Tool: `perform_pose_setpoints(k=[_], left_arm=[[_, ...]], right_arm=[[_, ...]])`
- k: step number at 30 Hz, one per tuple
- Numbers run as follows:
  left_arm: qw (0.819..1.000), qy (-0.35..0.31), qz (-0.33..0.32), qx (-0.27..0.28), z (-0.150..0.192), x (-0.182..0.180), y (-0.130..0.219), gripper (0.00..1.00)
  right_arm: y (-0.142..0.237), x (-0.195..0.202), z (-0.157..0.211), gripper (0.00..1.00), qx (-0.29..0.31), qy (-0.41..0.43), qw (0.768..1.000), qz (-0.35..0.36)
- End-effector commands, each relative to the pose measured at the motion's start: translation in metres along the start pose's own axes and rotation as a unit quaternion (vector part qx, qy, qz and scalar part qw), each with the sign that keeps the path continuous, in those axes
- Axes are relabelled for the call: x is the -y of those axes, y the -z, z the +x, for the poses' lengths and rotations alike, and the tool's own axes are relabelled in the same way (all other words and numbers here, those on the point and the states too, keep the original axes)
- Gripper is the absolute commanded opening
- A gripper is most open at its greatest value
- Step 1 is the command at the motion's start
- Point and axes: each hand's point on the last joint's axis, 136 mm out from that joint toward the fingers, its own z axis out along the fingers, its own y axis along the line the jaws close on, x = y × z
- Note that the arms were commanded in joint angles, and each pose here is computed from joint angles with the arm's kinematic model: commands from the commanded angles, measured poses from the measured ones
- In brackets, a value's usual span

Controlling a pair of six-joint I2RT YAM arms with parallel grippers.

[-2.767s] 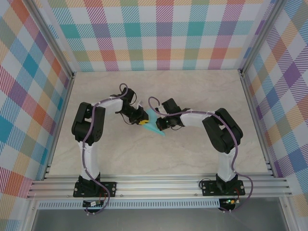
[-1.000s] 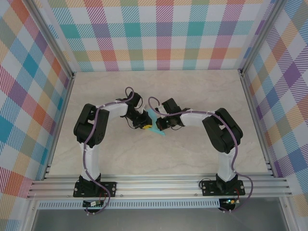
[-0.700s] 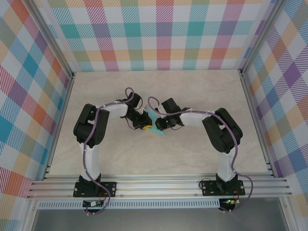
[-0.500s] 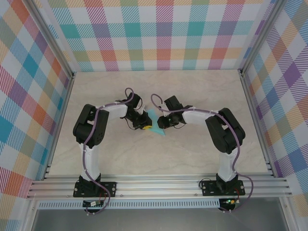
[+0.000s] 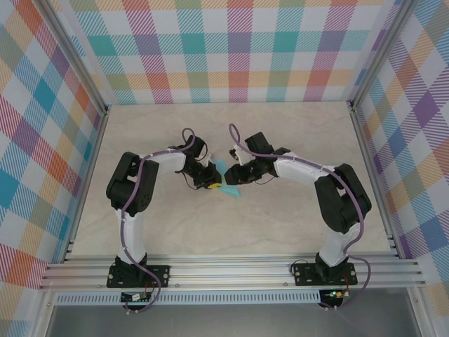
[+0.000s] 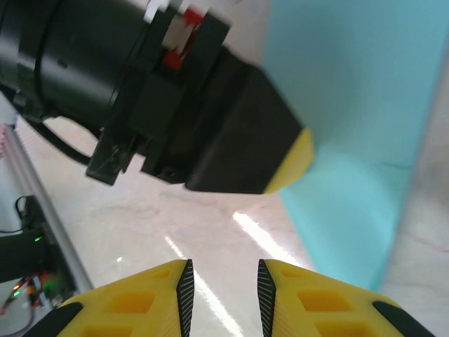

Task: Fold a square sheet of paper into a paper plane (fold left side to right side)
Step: Third fold the triangle at the center of the table.

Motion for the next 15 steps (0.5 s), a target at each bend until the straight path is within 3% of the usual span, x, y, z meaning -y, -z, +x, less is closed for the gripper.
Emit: perform_pose_setpoints(k=[1,15], left_arm=[[0.998,0.023,-0.051,-0.031,0.024,-0.026,-0.014,0.12],[0.998,0.021,-0.051,-0.03,0.022,-0.025,-0.012,0.12]], right_arm=[[-0.016,0.002,0.024,0.31,-0.043,-0.037,0.998,-0.024],[-0.03,0.036,0.028,0.3,-0.057,-0.057,0.997,0.009]])
